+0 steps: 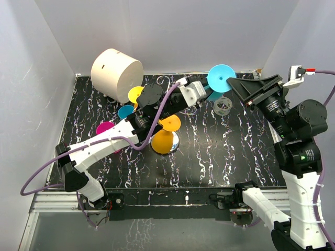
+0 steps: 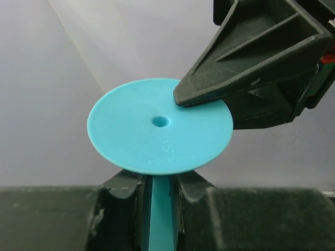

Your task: Place the wine glass upside down on the wine glass rack

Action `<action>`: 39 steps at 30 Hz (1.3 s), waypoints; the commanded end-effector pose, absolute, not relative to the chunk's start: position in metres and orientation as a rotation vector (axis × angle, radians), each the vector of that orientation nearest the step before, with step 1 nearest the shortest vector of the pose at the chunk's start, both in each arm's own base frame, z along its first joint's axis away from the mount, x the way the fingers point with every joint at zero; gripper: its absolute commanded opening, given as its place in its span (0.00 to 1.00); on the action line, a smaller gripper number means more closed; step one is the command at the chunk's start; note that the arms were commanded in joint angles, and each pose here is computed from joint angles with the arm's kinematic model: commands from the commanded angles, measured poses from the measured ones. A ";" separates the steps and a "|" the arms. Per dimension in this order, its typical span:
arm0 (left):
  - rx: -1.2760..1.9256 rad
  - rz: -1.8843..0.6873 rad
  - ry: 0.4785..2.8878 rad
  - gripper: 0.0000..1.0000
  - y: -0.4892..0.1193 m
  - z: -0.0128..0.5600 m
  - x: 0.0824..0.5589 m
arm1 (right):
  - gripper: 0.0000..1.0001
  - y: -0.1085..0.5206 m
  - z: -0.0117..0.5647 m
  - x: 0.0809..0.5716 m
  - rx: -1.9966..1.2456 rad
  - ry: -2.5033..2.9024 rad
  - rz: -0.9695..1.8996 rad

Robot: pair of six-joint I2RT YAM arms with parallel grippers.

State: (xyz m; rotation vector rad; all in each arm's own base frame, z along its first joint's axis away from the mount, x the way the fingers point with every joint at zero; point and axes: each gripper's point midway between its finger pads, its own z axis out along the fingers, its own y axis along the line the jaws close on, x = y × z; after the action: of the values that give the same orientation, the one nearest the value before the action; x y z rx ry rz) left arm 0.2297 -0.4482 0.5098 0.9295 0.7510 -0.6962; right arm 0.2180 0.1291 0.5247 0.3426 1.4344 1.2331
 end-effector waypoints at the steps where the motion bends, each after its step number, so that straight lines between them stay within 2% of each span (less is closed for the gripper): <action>1: 0.876 -0.750 0.582 0.00 -0.429 0.558 0.200 | 0.28 0.137 0.527 0.218 0.350 1.413 1.339; 10: 0.886 -0.769 0.579 0.00 -0.429 0.557 0.196 | 0.20 0.138 0.537 0.212 0.354 1.366 1.400; 18: 0.909 -0.790 0.575 0.00 -0.430 0.553 0.191 | 0.20 0.142 0.538 0.209 0.318 1.363 1.422; 24: 0.902 -0.809 0.583 0.01 -0.430 0.551 0.190 | 0.03 0.140 0.538 0.207 0.330 1.350 1.414; 25: 0.894 -0.807 0.587 0.10 -0.429 0.551 0.191 | 0.00 0.139 0.539 0.207 0.336 1.347 1.410; 27: 0.888 -0.797 0.600 0.40 -0.425 0.547 0.192 | 0.00 0.137 0.540 0.207 0.345 1.344 1.406; 28: 0.884 -0.792 0.604 0.51 -0.422 0.546 0.192 | 0.00 0.137 0.541 0.207 0.346 1.341 1.409; 29: 0.876 -0.784 0.605 0.57 -0.416 0.546 0.191 | 0.00 0.137 0.543 0.207 0.343 1.337 1.411; 33: 0.859 -0.740 0.642 0.65 -0.400 0.542 0.192 | 0.00 0.135 0.543 0.211 0.362 1.325 1.398; 39: 0.820 -0.668 0.721 0.69 -0.372 0.537 0.198 | 0.00 0.130 0.535 0.224 0.407 1.328 1.360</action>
State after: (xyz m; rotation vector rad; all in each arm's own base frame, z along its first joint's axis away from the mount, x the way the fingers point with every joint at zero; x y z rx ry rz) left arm 0.2027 -0.4074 0.5094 0.9078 0.7357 -0.7258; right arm 0.2173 0.1365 0.5277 0.3959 1.3836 1.3899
